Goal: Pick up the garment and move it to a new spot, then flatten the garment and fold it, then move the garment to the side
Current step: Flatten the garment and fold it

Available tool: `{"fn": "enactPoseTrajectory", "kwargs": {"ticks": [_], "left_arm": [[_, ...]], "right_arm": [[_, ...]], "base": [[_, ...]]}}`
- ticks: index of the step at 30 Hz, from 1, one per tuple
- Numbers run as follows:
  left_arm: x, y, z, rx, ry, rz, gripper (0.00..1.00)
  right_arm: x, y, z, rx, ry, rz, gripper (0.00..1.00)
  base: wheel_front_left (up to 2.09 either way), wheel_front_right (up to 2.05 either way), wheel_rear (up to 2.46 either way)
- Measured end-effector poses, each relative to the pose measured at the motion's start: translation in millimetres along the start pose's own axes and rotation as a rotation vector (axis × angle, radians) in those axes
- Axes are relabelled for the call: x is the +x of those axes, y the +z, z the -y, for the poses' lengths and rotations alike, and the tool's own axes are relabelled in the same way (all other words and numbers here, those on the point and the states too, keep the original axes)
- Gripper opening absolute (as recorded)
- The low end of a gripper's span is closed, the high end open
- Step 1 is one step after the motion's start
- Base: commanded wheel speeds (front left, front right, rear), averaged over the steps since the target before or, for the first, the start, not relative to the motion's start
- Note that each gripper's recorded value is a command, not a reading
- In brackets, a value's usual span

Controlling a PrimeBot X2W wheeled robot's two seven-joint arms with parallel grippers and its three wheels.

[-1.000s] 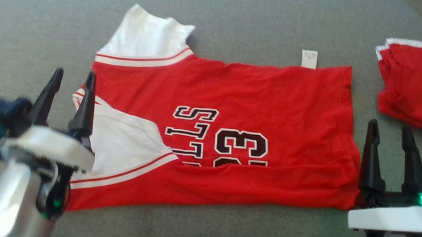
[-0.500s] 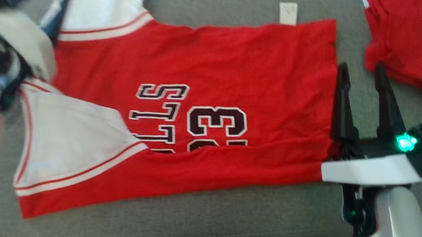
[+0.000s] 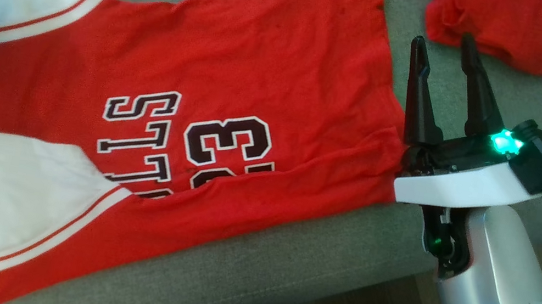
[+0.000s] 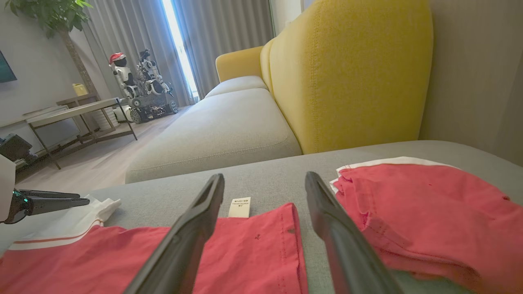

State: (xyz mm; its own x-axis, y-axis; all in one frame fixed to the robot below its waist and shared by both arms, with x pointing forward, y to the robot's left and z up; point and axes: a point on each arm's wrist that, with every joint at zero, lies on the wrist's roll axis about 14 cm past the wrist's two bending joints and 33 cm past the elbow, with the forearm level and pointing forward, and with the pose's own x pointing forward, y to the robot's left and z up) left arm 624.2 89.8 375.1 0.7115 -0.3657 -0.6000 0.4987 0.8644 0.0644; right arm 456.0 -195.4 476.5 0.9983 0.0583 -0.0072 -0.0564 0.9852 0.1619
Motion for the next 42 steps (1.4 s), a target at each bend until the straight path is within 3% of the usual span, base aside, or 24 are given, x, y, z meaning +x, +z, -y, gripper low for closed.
{"fn": "enactPoseTrajectory", "kwargs": {"ticks": [12, 13, 14, 15, 25, 34, 36, 42], "left_arm": [[22.4, -7.1, -0.1, 0.001, -0.019, -0.064, 1.00], [22.9, -8.2, 0.5, 0.003, -0.022, -0.069, 0.71], [23.1, -8.0, 0.7, -0.005, -0.025, -0.070, 0.15], [23.0, -7.0, 1.6, -0.010, -0.029, -0.066, 0.00], [1.8, 5.3, -2.7, -0.037, -0.034, 0.052, 0.00], [-34.2, 38.5, -4.7, -0.071, -0.036, 0.288, 0.00], [-41.9, 41.7, -8.5, -0.077, -0.031, 0.319, 0.00], [-54.7, 41.8, -6.0, -0.078, -0.043, 0.358, 0.00]], "right_arm": [[1.3, -8.9, 9.9, -0.003, -0.024, -0.016, 1.00], [1.5, -9.7, 9.9, -0.003, -0.024, -0.018, 1.00], [1.7, -10.7, 9.7, -0.002, -0.024, -0.020, 1.00], [2.0, -11.5, 9.7, -0.001, -0.024, -0.022, 1.00], [27.6, -10.5, 0.9, -0.074, 0.022, -0.056, 1.00], [62.2, -43.2, 4.5, -0.102, 0.079, -0.289, 1.00], [67.1, -52.8, 14.6, -0.167, 0.087, -0.352, 1.00], [76.8, -75.9, 24.5, -0.195, 0.089, -0.451, 1.00]], "base": [[0.00, 0.00, 0.00], [0.00, 0.00, 0.00], [0.00, 0.00, 0.00], [0.00, 0.00, 0.00], [0.00, 0.00, 0.00], [0.00, 0.00, 0.00], [0.00, 0.00, 0.00], [0.00, 0.00, 0.00]]}}
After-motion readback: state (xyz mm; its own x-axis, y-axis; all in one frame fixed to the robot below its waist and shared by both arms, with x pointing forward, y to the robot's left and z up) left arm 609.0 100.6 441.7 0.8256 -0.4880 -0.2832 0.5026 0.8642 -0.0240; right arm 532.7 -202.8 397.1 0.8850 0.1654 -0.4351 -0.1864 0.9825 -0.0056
